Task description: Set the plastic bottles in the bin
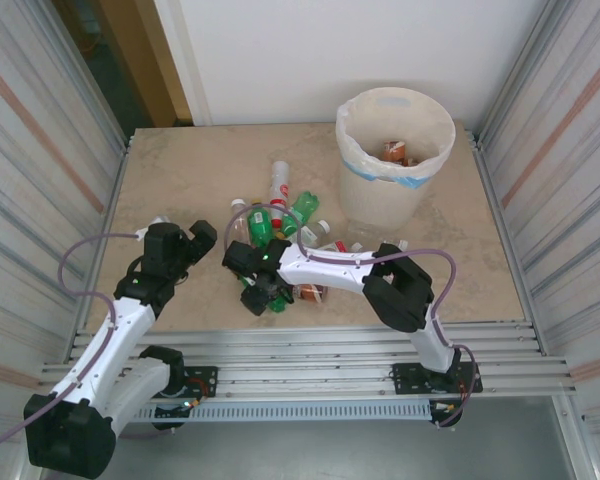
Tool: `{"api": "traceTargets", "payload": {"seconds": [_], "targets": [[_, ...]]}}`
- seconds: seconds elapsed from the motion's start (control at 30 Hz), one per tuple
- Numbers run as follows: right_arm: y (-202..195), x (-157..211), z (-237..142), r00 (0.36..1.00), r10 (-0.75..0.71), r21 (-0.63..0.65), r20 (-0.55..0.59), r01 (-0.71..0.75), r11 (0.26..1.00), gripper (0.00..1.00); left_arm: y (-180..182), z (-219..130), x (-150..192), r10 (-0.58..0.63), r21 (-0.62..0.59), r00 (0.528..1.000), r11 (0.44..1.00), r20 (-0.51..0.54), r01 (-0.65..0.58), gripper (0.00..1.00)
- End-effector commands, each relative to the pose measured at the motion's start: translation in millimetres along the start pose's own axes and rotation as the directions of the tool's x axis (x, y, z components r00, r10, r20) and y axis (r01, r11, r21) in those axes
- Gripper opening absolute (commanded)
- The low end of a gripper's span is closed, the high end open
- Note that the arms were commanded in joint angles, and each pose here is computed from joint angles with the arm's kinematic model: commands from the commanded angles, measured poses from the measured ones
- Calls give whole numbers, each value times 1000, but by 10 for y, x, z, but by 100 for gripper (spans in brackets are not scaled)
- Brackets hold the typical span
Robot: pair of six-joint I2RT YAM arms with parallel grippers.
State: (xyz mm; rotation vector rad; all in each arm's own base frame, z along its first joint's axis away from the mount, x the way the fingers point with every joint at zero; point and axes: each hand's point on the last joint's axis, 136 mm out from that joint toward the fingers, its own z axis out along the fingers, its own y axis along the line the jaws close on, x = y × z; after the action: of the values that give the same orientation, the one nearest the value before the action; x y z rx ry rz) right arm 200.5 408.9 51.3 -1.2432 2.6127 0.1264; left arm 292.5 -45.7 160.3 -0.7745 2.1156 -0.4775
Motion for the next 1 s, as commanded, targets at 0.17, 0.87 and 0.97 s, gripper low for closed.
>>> {"api": "traceTargets", "payload": {"seconds": [0.17,0.87,0.97], "targets": [[9,-18,180,999,-24,-10,-31,24,1000,61,33,-29,-57,-16,-9,1000,1000,24,16,99],[-92,-171,-222,998,-30,21,52,29,999,22,-8,-46,-98,-16,3,999,1000,29,16,99],[-138,-223,-372,996,-12,19,86,11,1000,20,-23,-54,-107,-11,8,999,1000,31,11,99]]}}
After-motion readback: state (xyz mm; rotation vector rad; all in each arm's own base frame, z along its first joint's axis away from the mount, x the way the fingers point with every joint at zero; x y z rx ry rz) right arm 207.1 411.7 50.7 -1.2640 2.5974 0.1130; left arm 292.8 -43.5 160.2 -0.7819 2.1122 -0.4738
